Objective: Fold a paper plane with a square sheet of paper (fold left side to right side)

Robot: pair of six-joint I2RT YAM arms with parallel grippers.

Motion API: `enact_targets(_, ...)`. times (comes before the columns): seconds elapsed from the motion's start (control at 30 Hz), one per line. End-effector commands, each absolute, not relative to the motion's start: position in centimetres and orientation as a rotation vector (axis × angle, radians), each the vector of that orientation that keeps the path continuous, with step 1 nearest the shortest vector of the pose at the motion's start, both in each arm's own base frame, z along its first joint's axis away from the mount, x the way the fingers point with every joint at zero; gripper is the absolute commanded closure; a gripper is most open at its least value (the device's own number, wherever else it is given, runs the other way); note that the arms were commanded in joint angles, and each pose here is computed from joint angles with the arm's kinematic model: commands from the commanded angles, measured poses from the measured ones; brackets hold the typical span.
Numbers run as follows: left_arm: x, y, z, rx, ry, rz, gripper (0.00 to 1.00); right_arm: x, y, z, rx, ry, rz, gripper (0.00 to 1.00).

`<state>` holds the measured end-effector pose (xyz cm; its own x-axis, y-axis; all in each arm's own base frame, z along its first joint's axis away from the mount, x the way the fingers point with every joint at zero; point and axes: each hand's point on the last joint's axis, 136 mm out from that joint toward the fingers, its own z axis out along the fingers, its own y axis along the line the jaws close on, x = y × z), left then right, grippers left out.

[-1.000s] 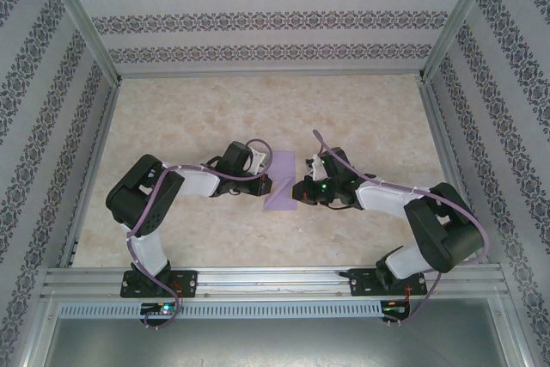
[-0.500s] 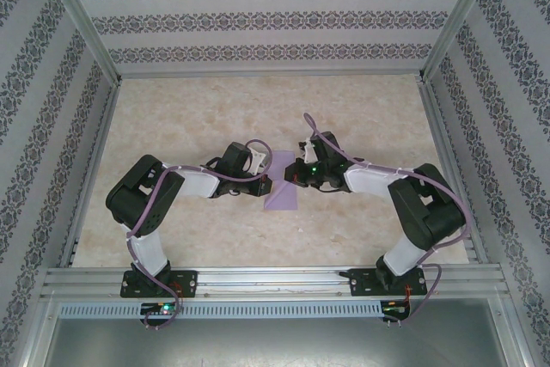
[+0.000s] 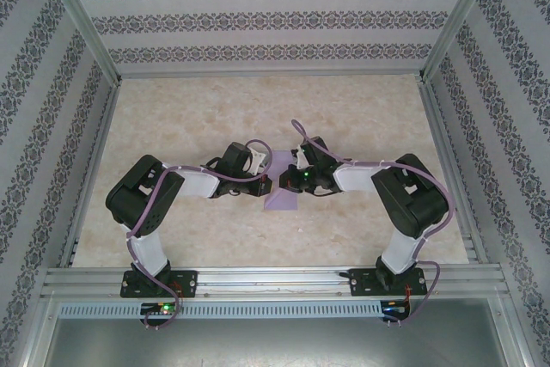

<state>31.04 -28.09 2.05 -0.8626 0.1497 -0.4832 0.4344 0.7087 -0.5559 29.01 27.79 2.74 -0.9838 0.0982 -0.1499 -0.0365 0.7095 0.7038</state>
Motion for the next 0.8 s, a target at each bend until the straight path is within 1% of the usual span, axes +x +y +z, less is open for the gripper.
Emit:
enact_targets(0.0,30.4,-25.9,-0.3,0.425,2.608,-0.824,0.98,29.7,27.9,2.2,0.045,2.730,1.102,1.00)
enact_targets(0.33,30.3,-25.8,-0.4,0.413,2.616,-0.817,0.97,29.2,27.4,0.9,0.068,2.771,1.060,1.00)
enact_targets(0.4,30.5,-26.0,0.2,0.407,2.599,-0.836,0.94,28.9,27.0,0.5,0.087,2.788,1.044,1.00)
enact_targets(0.53,31.0,-26.5,2.5,0.398,2.546,-0.867,0.83,27.9,26.1,-0.6,0.129,2.822,1.012,1.00)
enact_targets(0.67,31.6,-26.5,5.8,0.396,2.479,-0.860,0.76,27.0,25.5,-1.3,0.134,2.842,0.995,1.00)
enact_targets(0.77,31.7,-25.9,8.1,0.387,2.444,-0.831,0.73,26.8,25.6,-1.2,0.120,2.836,1.010,1.00)
